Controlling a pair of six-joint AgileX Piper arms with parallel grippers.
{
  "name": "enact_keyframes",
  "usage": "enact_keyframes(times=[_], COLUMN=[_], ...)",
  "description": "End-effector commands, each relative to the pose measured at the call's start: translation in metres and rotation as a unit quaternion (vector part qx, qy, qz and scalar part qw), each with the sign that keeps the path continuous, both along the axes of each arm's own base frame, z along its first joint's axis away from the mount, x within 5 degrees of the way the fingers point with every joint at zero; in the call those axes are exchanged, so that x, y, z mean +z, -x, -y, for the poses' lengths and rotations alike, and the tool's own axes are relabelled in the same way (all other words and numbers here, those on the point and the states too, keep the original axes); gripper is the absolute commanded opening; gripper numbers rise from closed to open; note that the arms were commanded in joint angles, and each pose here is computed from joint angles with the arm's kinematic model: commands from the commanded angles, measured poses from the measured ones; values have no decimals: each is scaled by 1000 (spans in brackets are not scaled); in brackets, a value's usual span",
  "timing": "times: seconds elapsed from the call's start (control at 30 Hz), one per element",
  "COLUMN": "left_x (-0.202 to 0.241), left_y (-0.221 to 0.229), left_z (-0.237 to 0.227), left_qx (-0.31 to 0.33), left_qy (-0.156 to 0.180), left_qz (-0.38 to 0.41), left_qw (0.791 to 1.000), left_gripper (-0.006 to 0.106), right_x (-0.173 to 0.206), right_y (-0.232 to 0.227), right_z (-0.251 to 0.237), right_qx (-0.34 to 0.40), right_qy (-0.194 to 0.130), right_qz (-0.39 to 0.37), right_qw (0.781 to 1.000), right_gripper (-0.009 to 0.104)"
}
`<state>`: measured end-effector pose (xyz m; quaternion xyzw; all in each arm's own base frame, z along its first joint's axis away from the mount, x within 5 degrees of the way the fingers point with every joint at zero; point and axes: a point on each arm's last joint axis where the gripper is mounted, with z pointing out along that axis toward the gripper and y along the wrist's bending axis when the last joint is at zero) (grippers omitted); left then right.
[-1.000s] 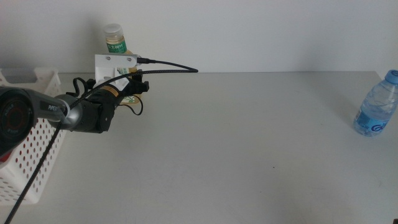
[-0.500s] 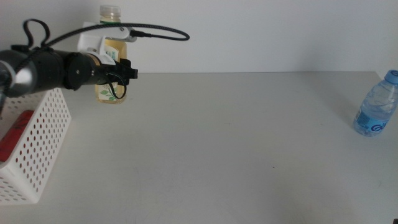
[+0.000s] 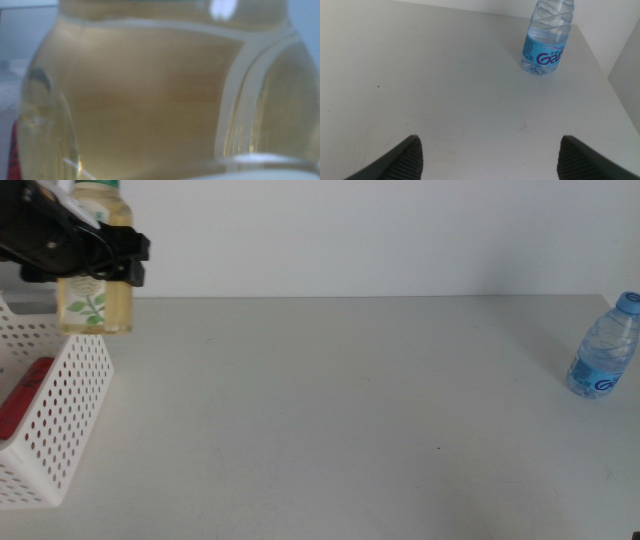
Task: Use arms to grab the bottles and put them into the dustbin to the left of the table.
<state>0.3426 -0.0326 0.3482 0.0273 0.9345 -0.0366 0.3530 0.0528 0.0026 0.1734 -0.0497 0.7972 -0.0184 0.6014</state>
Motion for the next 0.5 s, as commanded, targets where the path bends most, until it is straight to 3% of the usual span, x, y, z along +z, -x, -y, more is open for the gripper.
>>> enact_keyframes(times=[0.0,0.17,0.47], left_x=[47,52,37], left_y=[16,32,55], left_z=[-19,-62,-133], left_qx=[17,32,91], left_qy=[-6,-41,-55], left_qz=[37,-28,-96], left_qw=[999,998,990], left_gripper=[-2,-2,-2], right_x=[9,9,9], right_y=[0,0,0], right_z=[1,1,1], right_qx=[-4,-4,-4], right_qy=[8,8,8], right_qz=[45,45,45], right_qw=[999,999,999], right_gripper=[94,94,94])
